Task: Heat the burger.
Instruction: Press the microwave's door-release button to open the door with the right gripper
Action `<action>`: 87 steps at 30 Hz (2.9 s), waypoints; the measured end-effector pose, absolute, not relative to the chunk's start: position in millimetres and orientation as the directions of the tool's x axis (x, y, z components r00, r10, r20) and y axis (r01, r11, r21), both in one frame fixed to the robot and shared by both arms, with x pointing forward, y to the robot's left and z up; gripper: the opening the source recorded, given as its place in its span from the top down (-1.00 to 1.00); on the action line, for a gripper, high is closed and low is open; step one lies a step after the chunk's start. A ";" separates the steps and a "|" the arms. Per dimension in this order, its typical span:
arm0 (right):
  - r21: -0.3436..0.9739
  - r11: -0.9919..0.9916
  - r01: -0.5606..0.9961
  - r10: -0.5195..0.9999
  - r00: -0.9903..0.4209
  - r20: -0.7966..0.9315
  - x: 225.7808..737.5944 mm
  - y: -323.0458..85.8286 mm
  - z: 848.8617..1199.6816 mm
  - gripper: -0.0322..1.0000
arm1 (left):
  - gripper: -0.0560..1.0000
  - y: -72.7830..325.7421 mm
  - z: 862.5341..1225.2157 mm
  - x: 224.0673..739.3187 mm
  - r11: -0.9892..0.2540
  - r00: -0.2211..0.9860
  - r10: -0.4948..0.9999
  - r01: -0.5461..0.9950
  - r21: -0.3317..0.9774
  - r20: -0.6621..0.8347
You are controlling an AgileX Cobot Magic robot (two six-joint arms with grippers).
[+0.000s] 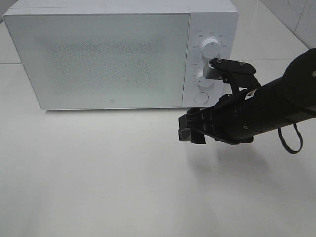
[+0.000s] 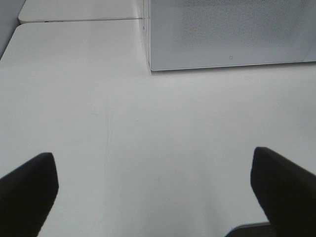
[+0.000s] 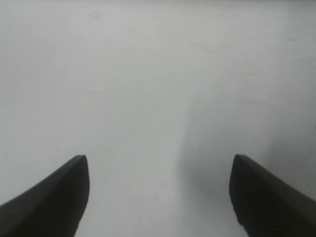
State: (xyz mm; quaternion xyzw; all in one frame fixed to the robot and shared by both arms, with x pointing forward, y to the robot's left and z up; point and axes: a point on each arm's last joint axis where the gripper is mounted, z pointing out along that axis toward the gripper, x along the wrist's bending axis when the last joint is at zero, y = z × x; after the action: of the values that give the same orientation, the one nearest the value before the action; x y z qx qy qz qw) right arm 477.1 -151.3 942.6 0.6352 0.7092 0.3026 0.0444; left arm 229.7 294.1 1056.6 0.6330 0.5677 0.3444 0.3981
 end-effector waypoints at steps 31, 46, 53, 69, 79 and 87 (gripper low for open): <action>0.528 0.296 0.796 0.911 -0.401 0.093 356.9 -228.3 1054.9 -0.53 | -0.96 294.1 1056.6 229.7 -0.039 0.118 0.993 0.444 0.895 -0.016; 0.702 0.105 0.704 0.969 -0.230 0.085 284.7 -283.3 1053.0 -0.53 | -0.96 294.1 1056.6 229.7 -0.039 0.118 0.993 0.444 0.895 -0.016; 0.752 0.080 0.655 0.971 -0.223 0.091 263.1 -290.9 1048.5 -0.53 | -0.96 294.1 1056.6 229.7 -0.039 0.118 0.993 0.444 0.895 -0.016; 0.871 -0.026 0.490 0.987 -0.124 0.099 231.7 -300.6 1049.9 -0.53 | -0.96 294.1 1056.6 229.7 -0.039 0.118 0.993 0.444 0.895 -0.016; 0.871 -0.026 0.490 0.987 -0.124 0.099 231.7 -300.6 1049.9 -0.53 | -0.96 294.1 1056.6 229.7 -0.039 0.118 0.993 0.444 0.895 -0.016; 0.896 -0.034 0.443 0.986 -0.130 0.102 234.4 -300.0 1058.7 -0.53 | -0.96 294.1 1056.6 229.7 -0.039 0.118 0.993 0.444 0.895 -0.016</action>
State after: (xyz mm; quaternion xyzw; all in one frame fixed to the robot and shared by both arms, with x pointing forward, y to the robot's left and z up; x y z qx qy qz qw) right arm 234.4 -300.0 1058.7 0.5782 0.6181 0.4276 0.3173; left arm 229.7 294.1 1056.6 0.6330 0.5677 0.3444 0.3981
